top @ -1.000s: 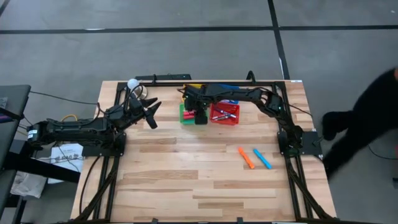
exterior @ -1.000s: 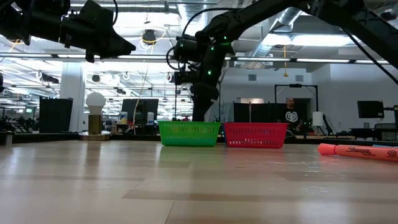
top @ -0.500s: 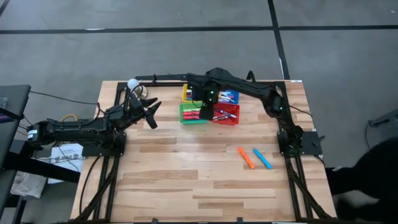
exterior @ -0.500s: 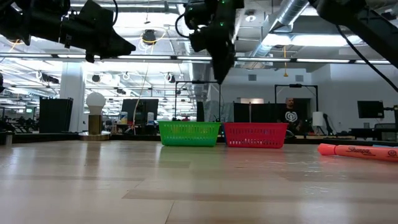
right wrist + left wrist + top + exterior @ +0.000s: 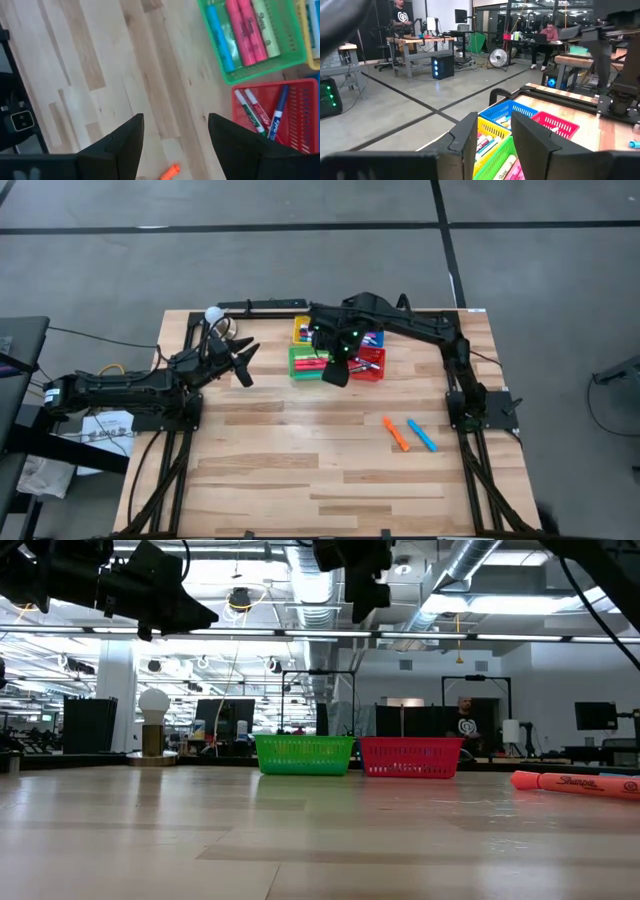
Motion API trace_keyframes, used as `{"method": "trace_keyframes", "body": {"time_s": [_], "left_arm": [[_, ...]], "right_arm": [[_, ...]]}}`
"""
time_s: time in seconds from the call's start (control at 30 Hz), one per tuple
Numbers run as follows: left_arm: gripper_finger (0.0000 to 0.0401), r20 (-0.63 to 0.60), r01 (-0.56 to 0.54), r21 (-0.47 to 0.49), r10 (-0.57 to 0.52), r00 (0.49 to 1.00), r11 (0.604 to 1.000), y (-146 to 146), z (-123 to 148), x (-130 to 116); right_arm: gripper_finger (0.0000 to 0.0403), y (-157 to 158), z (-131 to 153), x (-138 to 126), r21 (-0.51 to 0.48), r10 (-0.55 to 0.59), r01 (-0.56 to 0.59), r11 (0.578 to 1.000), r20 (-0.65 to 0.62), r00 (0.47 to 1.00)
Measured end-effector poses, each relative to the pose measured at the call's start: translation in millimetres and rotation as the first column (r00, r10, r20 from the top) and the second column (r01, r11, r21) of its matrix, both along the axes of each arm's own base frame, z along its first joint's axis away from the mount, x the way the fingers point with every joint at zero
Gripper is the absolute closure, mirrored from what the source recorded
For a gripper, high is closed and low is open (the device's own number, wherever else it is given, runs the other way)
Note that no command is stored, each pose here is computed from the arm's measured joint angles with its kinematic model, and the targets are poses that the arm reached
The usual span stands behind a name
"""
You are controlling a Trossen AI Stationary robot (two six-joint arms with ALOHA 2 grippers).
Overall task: Pick & Place Markers
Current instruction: Put the large blue highlighter pen into the green bin
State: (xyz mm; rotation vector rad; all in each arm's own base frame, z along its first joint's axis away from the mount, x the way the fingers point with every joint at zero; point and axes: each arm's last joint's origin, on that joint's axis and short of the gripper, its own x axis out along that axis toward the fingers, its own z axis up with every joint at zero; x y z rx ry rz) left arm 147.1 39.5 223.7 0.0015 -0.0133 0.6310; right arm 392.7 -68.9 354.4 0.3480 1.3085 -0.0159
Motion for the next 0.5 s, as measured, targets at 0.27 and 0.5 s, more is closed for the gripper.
{"method": "trace_keyframes", "body": {"time_s": [0.27, 0.5], "left_arm": [[0.0284, 0.000, 0.000, 0.000, 0.000, 1.000, 1.000, 0.0, 0.0, 0.0], [0.0284, 0.001, 0.000, 0.000, 0.000, 1.000, 1.000, 0.1, 0.0, 0.0]], "right_arm": [[0.0195, 13.5, -11.5, 2.0, -0.080, 0.088, -0.091, 0.993, -0.052, 0.995], [0.0208, 2.6, -75.5, -1.0, -0.080, 0.122, -0.148, 0.986, -0.266, 0.956]]}}
